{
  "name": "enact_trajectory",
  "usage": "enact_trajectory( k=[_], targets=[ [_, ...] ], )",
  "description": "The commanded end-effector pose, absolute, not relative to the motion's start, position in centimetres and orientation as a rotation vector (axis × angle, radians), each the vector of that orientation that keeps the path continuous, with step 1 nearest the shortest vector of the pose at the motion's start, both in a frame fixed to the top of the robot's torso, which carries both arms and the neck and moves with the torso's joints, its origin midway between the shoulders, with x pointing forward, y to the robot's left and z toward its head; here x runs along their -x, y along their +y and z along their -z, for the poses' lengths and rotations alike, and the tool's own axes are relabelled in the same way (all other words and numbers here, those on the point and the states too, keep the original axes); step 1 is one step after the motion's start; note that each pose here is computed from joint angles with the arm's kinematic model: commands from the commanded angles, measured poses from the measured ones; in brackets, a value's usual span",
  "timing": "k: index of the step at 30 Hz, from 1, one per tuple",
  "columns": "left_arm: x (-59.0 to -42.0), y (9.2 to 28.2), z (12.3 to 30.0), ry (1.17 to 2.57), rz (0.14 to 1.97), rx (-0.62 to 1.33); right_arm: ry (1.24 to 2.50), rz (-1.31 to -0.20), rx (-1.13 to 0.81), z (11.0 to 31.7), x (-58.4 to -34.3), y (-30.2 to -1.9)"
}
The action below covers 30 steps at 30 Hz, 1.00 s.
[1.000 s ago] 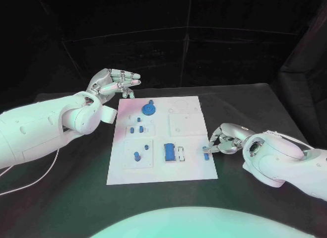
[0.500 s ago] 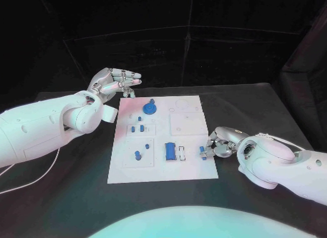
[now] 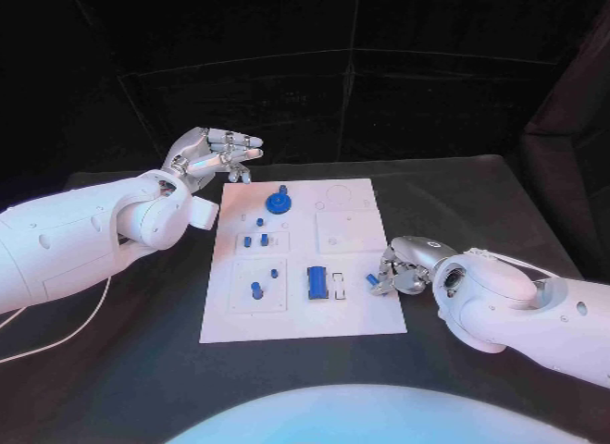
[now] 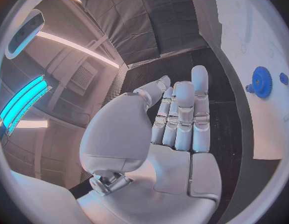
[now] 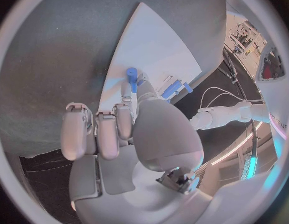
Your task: Assemble the parts on the task board
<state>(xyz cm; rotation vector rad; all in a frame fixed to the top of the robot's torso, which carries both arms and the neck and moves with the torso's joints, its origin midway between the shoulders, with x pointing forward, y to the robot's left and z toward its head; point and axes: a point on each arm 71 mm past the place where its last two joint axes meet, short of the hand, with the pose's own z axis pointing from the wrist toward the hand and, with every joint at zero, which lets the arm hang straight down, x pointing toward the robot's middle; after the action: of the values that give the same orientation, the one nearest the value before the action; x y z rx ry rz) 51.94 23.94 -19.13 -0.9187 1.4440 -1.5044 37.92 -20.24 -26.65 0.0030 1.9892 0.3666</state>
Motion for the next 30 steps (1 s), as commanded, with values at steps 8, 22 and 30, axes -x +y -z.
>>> enact_trajectory(
  k=[8, 22, 30],
  targets=[
    [-51.9, 23.9, 19.0, 1.444, 1.517, 0.918, 2.026, -0.29, 0.021, 27.5, -37.3, -20.5],
    [-51.9, 23.9, 19.0, 1.446, 1.519, 0.918, 1.953, -0.492, -0.2, 26.1, -36.4, -19.5],
    [-51.9, 23.8, 19.0, 1.447, 1.523, 0.916, 1.985, -0.572, -0.316, 26.3, -36.3, -18.9]
  ],
)
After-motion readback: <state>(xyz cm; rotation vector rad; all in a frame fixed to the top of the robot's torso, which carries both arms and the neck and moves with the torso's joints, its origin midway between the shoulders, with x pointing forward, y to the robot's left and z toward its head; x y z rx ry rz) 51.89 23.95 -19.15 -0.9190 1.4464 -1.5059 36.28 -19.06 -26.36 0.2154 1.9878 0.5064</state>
